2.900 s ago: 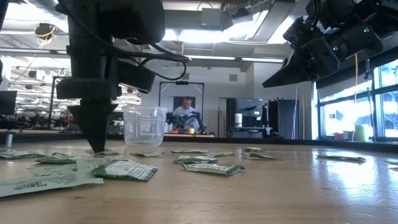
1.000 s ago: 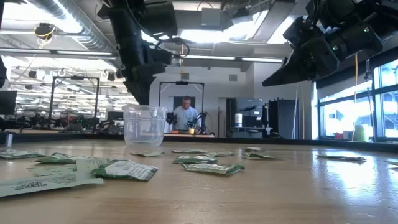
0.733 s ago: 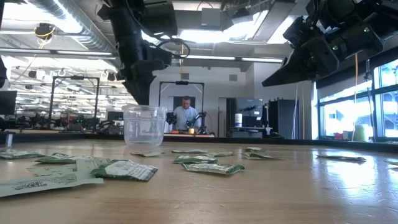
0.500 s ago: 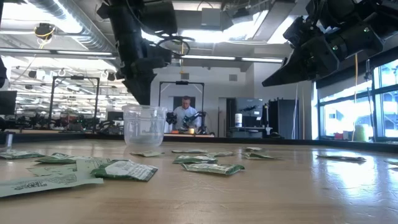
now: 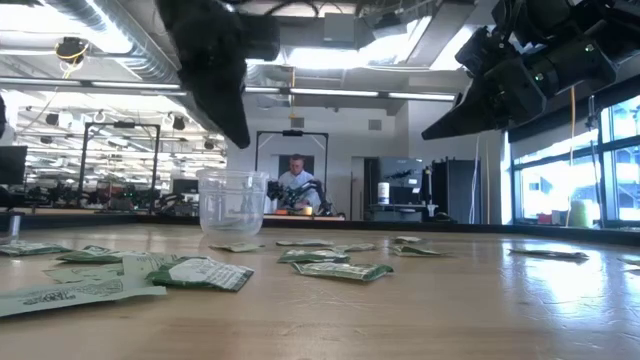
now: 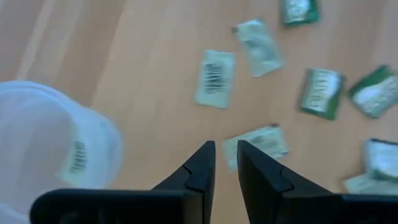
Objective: Pick and place Stevia / Truvia into bins
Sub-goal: Put the light green stevia packet into the transparent container
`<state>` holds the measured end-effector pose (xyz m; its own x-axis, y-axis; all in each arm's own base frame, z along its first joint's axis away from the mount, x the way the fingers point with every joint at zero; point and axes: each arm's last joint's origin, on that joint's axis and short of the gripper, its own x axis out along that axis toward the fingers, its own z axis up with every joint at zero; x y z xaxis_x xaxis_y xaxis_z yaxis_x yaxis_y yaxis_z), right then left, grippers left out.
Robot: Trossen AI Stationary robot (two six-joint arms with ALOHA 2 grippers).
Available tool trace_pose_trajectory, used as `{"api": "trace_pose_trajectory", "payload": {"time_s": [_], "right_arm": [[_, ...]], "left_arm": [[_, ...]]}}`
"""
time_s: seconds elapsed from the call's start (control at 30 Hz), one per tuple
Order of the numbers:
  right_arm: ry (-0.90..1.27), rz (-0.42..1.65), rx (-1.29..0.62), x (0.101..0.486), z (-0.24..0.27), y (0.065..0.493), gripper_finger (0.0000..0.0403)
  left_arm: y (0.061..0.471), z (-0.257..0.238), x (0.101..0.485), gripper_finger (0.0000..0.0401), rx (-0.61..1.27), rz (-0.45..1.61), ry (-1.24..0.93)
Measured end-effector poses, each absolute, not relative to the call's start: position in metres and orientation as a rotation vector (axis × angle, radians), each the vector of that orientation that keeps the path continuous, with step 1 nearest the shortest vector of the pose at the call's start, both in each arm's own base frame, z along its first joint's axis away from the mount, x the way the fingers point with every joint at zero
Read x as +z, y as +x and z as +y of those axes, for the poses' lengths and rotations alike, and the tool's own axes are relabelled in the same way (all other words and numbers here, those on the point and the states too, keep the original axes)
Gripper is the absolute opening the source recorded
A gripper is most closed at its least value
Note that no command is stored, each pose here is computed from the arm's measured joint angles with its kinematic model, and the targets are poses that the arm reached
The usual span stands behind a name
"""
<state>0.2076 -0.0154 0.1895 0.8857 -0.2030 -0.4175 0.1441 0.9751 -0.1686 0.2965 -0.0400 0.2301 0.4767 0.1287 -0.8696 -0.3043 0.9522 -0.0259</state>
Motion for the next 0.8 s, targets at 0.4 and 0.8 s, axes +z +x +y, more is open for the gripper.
{"api": "trace_pose_trajectory", "payload": {"time_s": [0.4,0.8], "right_arm": [[-0.132,0.447,-0.182,0.190,-0.015,0.208,0.0099],[-0.131,0.447,-0.182,0.189,-0.015,0.208,0.0099]], "left_arm": [[0.312,-0.084,0.184,0.0065,0.313,1.099,-0.240],[0.327,-0.078,0.138,0.0071,0.335,1.219,-0.230]]}}
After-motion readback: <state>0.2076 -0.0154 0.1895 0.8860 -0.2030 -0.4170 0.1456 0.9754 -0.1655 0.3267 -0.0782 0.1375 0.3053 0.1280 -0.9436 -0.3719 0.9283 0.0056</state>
